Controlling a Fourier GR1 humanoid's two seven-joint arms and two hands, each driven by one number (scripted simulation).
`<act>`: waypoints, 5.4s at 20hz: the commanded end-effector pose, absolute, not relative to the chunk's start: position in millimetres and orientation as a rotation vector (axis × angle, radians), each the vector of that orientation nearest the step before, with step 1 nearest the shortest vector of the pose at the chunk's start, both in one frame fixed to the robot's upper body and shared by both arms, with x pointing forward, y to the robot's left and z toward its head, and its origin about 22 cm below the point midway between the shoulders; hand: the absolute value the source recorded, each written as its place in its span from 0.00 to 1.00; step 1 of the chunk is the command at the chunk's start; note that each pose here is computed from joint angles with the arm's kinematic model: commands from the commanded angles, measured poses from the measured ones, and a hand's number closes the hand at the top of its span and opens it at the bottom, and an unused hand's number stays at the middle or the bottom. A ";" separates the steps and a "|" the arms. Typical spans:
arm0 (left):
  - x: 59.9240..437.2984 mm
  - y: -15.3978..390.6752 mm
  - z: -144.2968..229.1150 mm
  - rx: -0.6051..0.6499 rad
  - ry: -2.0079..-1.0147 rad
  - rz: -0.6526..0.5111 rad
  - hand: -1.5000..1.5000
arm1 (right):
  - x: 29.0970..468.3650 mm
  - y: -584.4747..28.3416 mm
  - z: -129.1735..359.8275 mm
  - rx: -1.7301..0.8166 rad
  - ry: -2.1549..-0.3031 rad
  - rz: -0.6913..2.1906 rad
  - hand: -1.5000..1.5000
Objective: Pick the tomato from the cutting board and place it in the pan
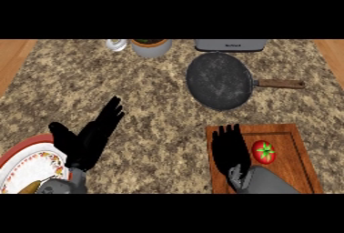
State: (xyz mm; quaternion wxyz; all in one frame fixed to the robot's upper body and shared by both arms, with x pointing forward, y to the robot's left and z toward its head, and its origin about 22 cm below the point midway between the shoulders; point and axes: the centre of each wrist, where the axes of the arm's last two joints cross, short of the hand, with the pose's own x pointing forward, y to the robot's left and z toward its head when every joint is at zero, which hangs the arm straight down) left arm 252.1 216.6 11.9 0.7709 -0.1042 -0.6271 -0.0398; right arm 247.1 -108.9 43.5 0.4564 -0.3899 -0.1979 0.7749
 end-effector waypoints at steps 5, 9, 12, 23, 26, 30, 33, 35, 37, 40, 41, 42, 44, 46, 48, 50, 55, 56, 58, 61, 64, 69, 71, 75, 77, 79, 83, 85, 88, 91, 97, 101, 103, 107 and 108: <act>261.3 223.3 16.9 -0.208 -1.360 -0.092 0.50 | 227.9 -93.2 34.0 -1.091 -0.336 1.884 0.00; 241.7 226.0 12.7 -0.220 -1.345 -0.099 0.50 | 232.1 -120.7 32.9 -1.205 -0.293 1.906 0.00; 260.8 231.7 5.5 -0.215 -1.352 -0.082 0.50 | 225.9 -112.6 25.8 -1.278 -0.268 1.893 0.00; 262.0 206.8 36.3 -0.227 -1.364 -0.081 0.50 | 246.8 -169.1 15.2 -1.281 -0.273 1.890 0.00; 241.4 218.9 3.7 -0.231 -1.354 -0.073 0.50 | 248.1 -172.4 7.6 -1.250 -0.258 1.901 0.00; 255.4 221.6 21.2 -0.240 -1.359 -0.087 0.50 | 246.2 -176.9 0.1 -1.279 -0.375 1.997 1.00; 241.1 209.6 0.9 -0.223 -1.354 -0.103 0.50 | 263.5 -170.7 11.7 -1.291 -0.417 2.038 1.00; 251.9 225.2 13.8 -0.219 -1.347 -0.074 0.50 | 256.2 -181.4 8.8 -1.326 -0.424 2.080 1.00; 238.2 222.4 3.9 -0.221 -1.348 -0.078 0.50 | 258.2 -184.1 -8.2 -1.346 -0.426 2.085 1.00; 252.5 231.8 21.3 -0.220 -1.368 -0.085 0.50 | 236.2 -141.6 -5.0 -1.120 -0.731 2.054 1.00; 241.3 227.3 11.2 -0.223 -1.341 -0.085 0.50 | 224.1 -140.5 5.9 -0.994 -0.857 2.044 1.00; 243.9 227.7 6.1 -0.237 -1.341 -0.080 0.50 | 219.9 -123.8 8.0 -0.874 -0.986 2.023 1.00; 254.9 216.4 16.9 -0.226 -1.356 -0.076 0.50 | 186.7 -84.7 11.4 -0.642 -1.225 1.962 1.00; 245.0 224.3 16.1 -0.216 -1.355 -0.075 0.50 | 184.7 -97.3 24.0 -0.654 -1.339 1.857 1.00; 248.6 222.4 10.1 -0.214 -1.359 -0.052 0.50 | 173.8 -92.7 42.2 -0.693 -1.483 1.725 1.00; 255.0 227.1 12.1 -0.197 -1.354 -0.060 0.50 | 167.6 -90.9 56.3 -0.763 -1.640 1.617 1.00; 245.6 232.4 5.9 -0.217 -1.343 -0.068 0.50 | 154.2 -106.8 98.5 -0.705 -1.869 1.287 1.00; 246.2 223.7 9.2 -0.209 -1.356 -0.078 0.50 | 157.8 -121.6 95.2 -0.658 -1.868 1.262 1.00; 249.3 235.7 13.1 -0.215 -1.377 -0.082 0.50 | 152.6 -123.5 102.7 -0.567 -1.886 1.147 1.00; 255.1 220.5 24.0 -0.222 -1.376 -0.068 0.50 | 158.0 -147.8 110.6 -0.457 -1.892 1.016 1.00; 249.4 198.7 25.9 -0.238 -1.360 -0.048 0.50 | 165.0 -154.0 102.8 -0.409 -1.869 0.957 1.00; 255.4 215.7 14.6 -0.222 -1.359 -0.097 0.50 | 242.1 -156.0 55.0 -0.408 -1.839 0.880 1.00; 243.0 214.9 13.9 -0.240 -1.355 -0.087 0.50 | 265.7 -163.9 72.2 -0.520 -1.847 0.924 1.00; 257.8 202.8 11.2 -0.232 -1.363 -0.087 0.50 | 298.5 -156.3 71.4 -0.616 -1.881 0.965 1.00; 252.7 218.6 22.9 -0.242 -1.358 -0.099 0.50 | 310.8 -155.5 45.0 -0.658 -1.889 0.936 1.00; 262.9 216.2 -3.7 -0.240 -1.367 -0.093 0.50 | 332.5 -153.7 33.9 -0.666 -1.912 0.872 1.00; 261.3 222.0 30.5 -0.243 -1.371 -0.131 0.50 | 366.4 -163.4 29.2 -0.795 -1.920 0.734 1.00; 251.2 212.1 6.1 -0.236 -1.361 -0.108 0.50 | 382.1 -154.2 33.2 -0.827 -1.927 0.687 1.00; 258.6 215.0 15.4 -0.238 -1.374 -0.118 0.50 | 410.1 -168.7 46.3 -0.798 -1.932 0.617 1.00; 252.5 216.0 21.7 -0.255 -1.384 -0.129 0.50 | 417.1 -187.8 27.3 -0.843 -1.919 0.617 1.00; 263.7 202.1 29.1 -0.257 -1.377 -0.139 0.50 | 431.9 -215.8 32.9 -0.883 -1.915 0.598 1.00; 263.1 204.8 23.2 -0.284 -1.393 -0.166 0.50 | 431.4 -228.1 23.3 -0.944 -1.612 0.801 0.00; 261.4 194.6 28.9 -0.297 -1.374 -0.170 0.50 | 434.1 -227.5 26.3 -0.902 -1.568 0.837 0.00; 264.4 205.8 30.0 -0.291 -1.402 -0.176 0.50 | 433.7 -233.1 25.5 -0.782 -1.609 0.755 0.00; 270.9 186.6 35.0 -0.299 -1.392 -0.176 0.50 | 424.0 -222.2 5.9 -0.735 -1.654 0.726 0.00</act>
